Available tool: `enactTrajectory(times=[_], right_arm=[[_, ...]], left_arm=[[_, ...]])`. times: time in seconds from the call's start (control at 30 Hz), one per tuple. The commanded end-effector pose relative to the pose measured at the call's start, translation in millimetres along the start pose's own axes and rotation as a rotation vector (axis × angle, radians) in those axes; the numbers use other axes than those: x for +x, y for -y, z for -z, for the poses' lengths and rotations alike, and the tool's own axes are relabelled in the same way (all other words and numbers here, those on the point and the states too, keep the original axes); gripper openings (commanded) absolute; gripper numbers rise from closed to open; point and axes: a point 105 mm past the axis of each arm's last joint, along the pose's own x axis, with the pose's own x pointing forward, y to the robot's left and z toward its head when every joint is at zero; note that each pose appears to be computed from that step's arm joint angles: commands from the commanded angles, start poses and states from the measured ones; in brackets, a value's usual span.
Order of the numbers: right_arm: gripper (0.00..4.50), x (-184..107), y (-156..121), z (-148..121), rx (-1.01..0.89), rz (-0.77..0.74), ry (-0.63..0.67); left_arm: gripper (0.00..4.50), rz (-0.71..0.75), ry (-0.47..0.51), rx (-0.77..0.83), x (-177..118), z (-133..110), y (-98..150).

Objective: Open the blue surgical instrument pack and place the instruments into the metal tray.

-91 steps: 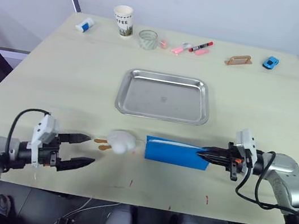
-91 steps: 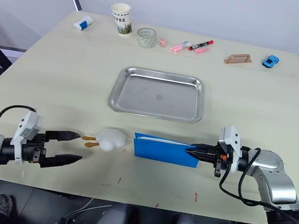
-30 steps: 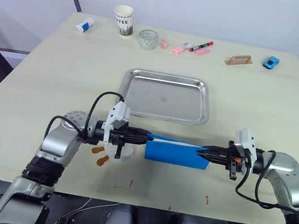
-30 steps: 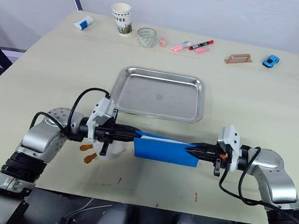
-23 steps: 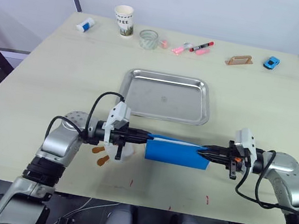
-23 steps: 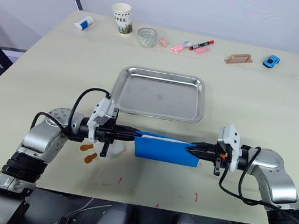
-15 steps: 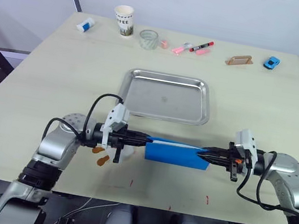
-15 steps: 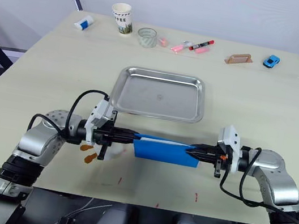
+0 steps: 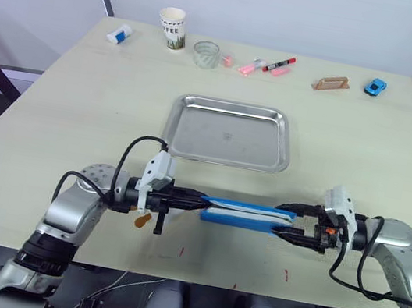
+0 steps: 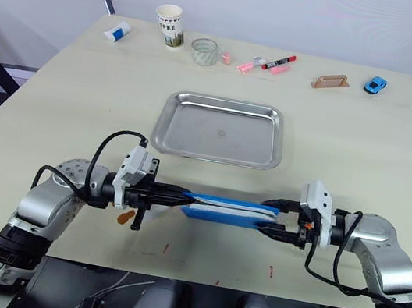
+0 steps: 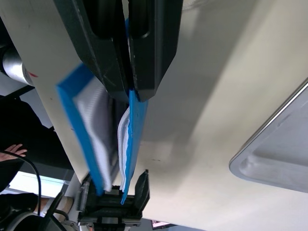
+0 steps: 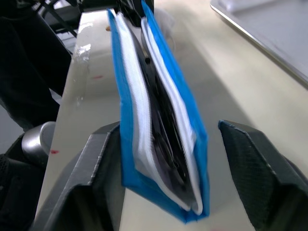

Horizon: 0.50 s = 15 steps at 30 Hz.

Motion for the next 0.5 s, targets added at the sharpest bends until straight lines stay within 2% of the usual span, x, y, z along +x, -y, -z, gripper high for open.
enactTrajectory(times=[0.03,0.27,0.4,0.5], right_arm=[[2.93,-15.0,-1.8,-16.9,-0.040,0.027,0.013],[2.93,-44.4,-11.2,-33.9,0.064,0.086,0.044],[2.93,-44.4,-15.5,-39.2,0.132,0.087,0.082],[1.61,-34.0,-20.8,-37.1,0.186,0.056,0.092]], left_arm=[[0.00,0.007,0.007,0.017,0.0,-3.2,1.4],[0.00,0.032,0.019,-0.001,-0.5,-6.4,3.5],[0.00,0.038,0.023,-0.014,-0.3,-6.4,4.2],[0.00,0.049,0.034,-0.029,1.5,-8.4,6.5]])
